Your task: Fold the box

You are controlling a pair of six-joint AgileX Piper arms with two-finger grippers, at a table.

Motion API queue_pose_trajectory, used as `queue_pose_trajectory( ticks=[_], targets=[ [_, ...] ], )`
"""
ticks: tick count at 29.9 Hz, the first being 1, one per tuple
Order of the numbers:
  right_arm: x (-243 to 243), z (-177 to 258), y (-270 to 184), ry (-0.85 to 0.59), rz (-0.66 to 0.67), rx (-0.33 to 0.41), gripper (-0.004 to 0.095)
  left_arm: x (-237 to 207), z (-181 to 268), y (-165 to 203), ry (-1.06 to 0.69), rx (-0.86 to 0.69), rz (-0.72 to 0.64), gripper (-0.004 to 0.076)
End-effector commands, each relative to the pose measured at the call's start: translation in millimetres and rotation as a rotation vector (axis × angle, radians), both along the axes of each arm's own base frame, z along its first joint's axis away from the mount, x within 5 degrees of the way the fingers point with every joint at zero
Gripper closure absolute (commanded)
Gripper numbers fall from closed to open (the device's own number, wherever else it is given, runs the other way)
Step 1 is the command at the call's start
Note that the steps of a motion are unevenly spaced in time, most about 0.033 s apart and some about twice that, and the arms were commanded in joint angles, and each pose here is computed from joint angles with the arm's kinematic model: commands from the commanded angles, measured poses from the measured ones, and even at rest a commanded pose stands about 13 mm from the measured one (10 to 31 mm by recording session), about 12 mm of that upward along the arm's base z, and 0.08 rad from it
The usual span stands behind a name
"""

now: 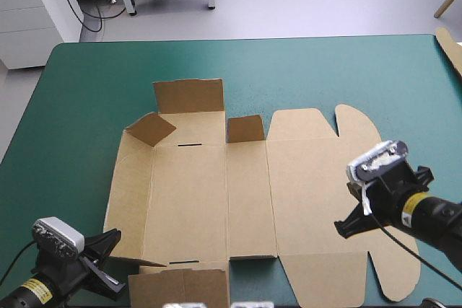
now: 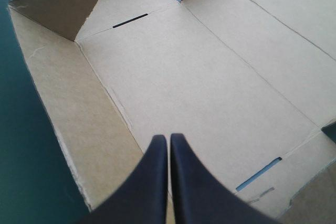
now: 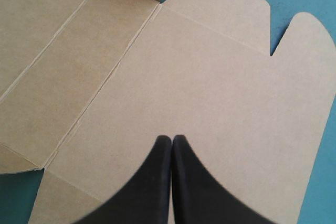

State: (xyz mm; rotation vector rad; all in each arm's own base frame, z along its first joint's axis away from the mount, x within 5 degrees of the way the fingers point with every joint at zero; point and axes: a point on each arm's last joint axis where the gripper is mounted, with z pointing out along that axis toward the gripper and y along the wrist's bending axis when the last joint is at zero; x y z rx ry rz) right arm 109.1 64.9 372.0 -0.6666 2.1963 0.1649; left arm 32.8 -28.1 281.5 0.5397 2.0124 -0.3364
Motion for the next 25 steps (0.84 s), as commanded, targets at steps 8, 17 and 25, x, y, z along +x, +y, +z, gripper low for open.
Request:
queue_pose_trajectory(
  ticks=[8, 17, 25],
  targets=[
    [-43.4, -49.4, -30.7, -0.149, -0.024, 0.172, 0.0927, 3.9, 11.5, 0.1, -0.07, -0.03, 0.02, 0.0731],
    [-58.2, -78.9, -41.7, -0.169, -0.039, 0.214, 0.0928, 3.5, 11.7, -0.7, -0.066, -0.043, 0.016, 0.0731],
    [-59.2, -78.0, -41.9, -0.182, -0.035, 0.227, 0.0928, 3.2, 11.7, -1.4, -0.06, -0.053, 0.012, 0.0703]
  ],
)
